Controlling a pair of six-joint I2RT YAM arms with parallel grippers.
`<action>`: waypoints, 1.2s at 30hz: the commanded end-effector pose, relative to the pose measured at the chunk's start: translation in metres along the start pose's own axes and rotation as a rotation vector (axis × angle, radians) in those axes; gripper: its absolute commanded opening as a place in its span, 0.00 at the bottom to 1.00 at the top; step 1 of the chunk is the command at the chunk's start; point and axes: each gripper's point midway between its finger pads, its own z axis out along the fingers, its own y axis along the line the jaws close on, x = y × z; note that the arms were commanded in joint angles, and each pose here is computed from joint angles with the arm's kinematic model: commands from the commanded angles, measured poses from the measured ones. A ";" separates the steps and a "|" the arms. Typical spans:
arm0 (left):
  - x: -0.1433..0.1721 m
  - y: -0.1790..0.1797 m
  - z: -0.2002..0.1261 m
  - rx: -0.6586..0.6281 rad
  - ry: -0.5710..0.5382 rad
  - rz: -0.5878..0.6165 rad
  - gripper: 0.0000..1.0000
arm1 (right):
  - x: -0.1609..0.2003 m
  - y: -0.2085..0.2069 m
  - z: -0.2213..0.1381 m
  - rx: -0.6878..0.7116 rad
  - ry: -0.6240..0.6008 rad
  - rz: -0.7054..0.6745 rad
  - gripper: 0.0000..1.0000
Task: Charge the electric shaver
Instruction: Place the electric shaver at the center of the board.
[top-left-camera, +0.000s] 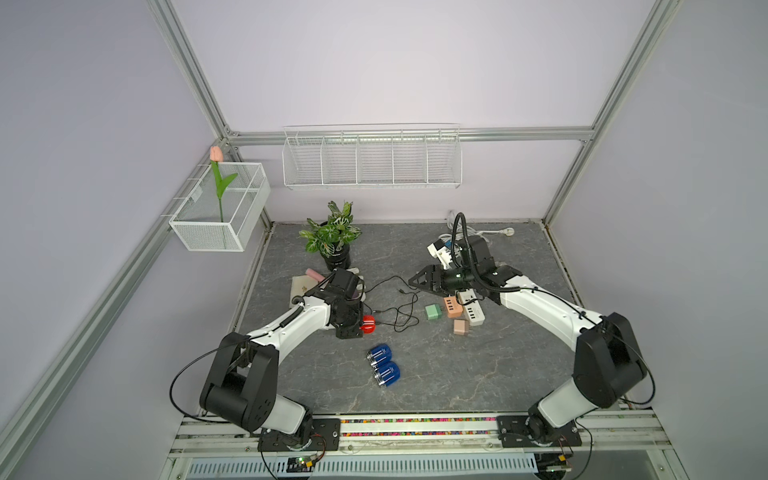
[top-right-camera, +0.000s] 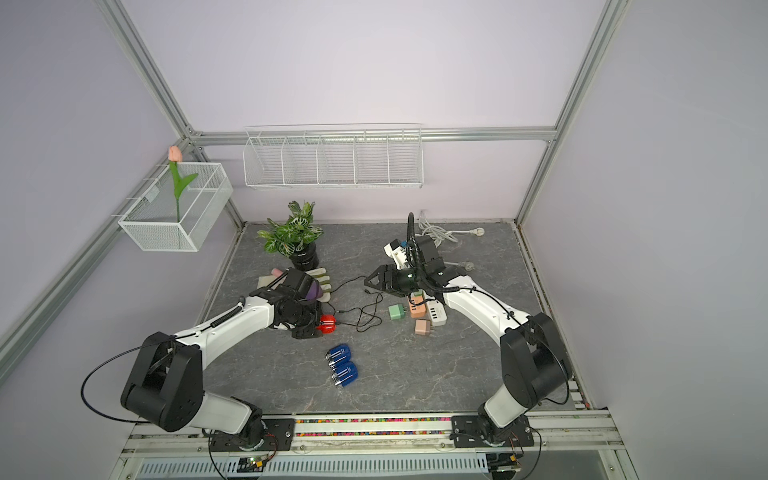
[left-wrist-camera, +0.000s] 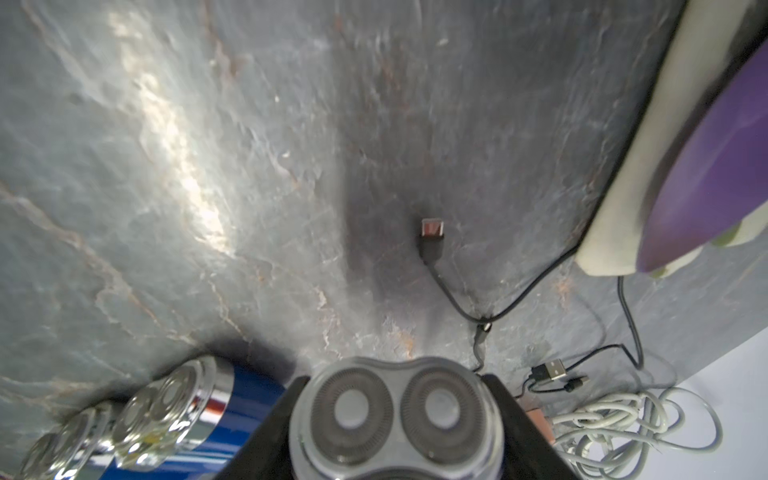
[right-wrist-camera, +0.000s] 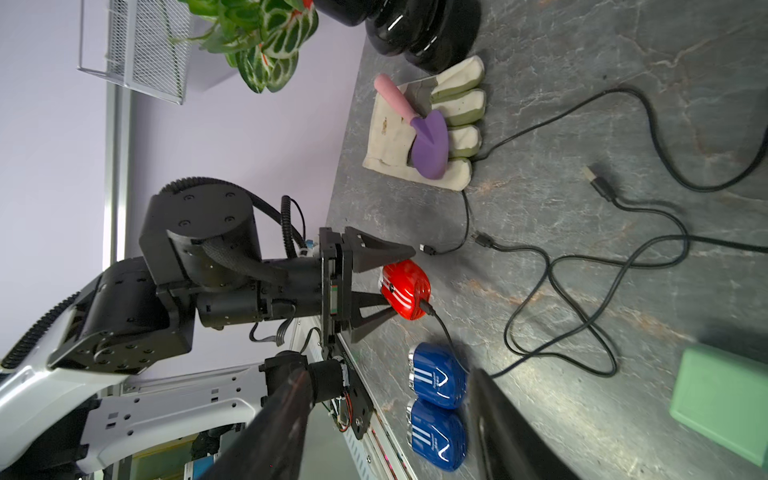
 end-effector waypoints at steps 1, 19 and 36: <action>-0.002 0.001 0.004 -0.026 -0.015 -0.015 0.08 | 0.003 -0.011 0.000 0.048 0.008 0.001 0.63; -0.021 0.016 0.022 -0.104 -0.089 0.011 0.64 | -0.011 -0.052 0.021 0.298 0.016 0.081 0.54; 0.028 -0.043 -0.057 0.115 0.022 0.029 0.69 | -0.037 -0.033 -0.005 0.284 -0.139 0.049 0.53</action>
